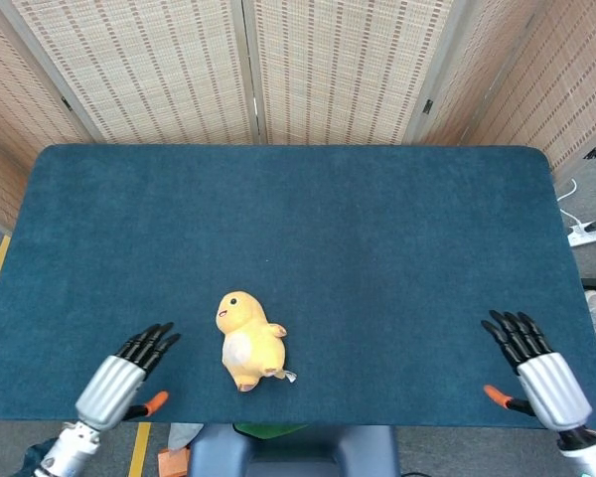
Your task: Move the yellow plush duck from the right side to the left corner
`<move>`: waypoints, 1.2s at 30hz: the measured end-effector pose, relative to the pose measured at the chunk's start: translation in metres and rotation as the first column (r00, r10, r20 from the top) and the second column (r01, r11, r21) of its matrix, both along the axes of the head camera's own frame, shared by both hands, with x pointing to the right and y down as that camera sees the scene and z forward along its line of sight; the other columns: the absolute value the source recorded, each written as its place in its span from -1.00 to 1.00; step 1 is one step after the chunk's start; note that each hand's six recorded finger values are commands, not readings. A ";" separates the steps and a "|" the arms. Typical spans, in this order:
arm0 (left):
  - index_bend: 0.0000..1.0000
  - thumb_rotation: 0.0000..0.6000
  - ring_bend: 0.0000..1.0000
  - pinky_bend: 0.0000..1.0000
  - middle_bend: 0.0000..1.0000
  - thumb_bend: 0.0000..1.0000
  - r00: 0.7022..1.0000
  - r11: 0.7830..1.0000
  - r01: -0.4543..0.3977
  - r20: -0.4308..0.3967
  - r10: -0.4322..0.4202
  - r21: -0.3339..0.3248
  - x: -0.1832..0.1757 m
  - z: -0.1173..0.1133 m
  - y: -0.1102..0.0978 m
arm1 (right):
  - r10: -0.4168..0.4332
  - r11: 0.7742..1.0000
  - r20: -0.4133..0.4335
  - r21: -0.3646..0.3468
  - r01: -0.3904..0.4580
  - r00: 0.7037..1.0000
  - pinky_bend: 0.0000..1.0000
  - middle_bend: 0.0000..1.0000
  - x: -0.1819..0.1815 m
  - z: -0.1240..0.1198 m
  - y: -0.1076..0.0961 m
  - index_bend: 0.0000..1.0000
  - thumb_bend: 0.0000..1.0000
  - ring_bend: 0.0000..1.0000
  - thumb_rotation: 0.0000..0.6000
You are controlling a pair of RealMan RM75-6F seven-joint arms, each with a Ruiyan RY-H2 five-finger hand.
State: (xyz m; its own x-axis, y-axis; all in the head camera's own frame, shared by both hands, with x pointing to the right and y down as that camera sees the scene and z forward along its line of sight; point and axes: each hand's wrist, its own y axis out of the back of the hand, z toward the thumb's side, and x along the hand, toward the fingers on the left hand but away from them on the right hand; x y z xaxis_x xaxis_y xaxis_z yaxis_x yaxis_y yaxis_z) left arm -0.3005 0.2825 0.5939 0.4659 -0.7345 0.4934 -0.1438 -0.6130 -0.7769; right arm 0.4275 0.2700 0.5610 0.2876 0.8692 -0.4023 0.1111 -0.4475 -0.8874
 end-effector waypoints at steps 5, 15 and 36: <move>-1.00 1.00 -1.00 -0.82 -1.00 -0.50 0.995 0.995 -0.096 -0.042 0.095 -0.021 0.067 0.023 -0.001 | 0.046 0.999 -0.052 -0.016 -0.047 0.998 -1.00 -1.00 0.044 -0.015 0.015 -1.00 -0.94 -1.00 1.00; -1.00 1.00 -1.00 -0.86 -1.00 -0.52 0.980 0.980 -0.197 -0.018 0.197 0.006 0.143 0.059 -0.013 | 0.074 0.996 -0.019 -0.050 -0.075 0.997 -1.00 -1.00 0.061 -0.027 0.014 -1.00 -0.90 -1.00 1.00; 0.35 1.00 0.48 1.00 0.61 0.41 0.999 0.971 -0.015 -0.035 0.024 0.238 0.119 0.051 -0.039 | 0.049 0.995 -0.005 -0.088 -0.049 0.999 -1.00 -1.00 0.050 -0.020 0.018 -1.00 -0.89 -1.00 1.00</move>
State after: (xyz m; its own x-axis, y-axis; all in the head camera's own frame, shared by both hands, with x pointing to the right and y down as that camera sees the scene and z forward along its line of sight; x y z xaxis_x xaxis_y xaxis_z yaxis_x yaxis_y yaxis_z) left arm -0.1816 0.2438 0.6453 0.4962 -0.8191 0.2879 -0.1654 -0.4147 -0.8948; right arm 0.4773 0.2884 0.5415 0.2446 0.8434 -0.4783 0.1324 -0.5177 -0.8452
